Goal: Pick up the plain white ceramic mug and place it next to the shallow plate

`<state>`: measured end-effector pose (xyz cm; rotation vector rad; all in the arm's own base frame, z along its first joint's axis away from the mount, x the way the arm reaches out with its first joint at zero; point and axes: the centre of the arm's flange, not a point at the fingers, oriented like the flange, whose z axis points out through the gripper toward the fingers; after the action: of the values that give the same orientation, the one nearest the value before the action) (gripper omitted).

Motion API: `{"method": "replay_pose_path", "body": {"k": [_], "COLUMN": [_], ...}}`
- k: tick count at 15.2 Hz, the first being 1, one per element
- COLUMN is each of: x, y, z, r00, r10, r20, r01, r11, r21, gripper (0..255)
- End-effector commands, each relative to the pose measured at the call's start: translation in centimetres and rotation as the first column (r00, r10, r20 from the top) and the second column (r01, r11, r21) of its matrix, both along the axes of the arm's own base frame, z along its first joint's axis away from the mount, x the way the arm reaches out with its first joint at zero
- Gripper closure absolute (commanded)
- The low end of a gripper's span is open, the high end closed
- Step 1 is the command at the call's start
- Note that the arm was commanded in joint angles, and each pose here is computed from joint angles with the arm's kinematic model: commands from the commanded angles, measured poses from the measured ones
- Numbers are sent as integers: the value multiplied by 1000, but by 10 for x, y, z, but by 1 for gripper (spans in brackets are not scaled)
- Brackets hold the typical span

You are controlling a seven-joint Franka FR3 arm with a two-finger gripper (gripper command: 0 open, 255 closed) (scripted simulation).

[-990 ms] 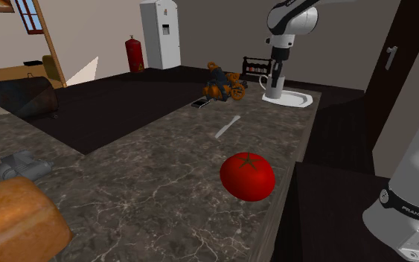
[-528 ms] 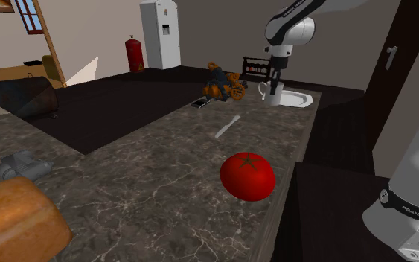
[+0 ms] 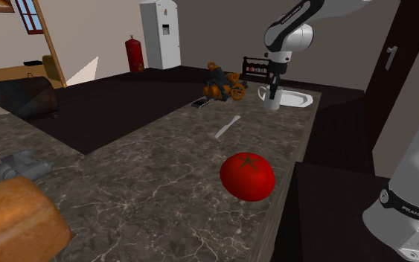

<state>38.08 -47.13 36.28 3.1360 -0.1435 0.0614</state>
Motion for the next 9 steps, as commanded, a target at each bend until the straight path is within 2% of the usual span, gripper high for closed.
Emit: {"method": "replay_pose_path", "body": {"k": [1,3,4,9], "x": [0,0,0,0], "y": [0,0,0,0], "z": [0,0,0,0], "r00": [1000,1000,1000,1000], "r10": [0,0,0,0], "r20": [0,0,0,0], "r01": [0,0,0,0], "r11": [1000,1000,1000,1000], "r21": [0,0,0,0], "gripper": [255,255,0,0]}}
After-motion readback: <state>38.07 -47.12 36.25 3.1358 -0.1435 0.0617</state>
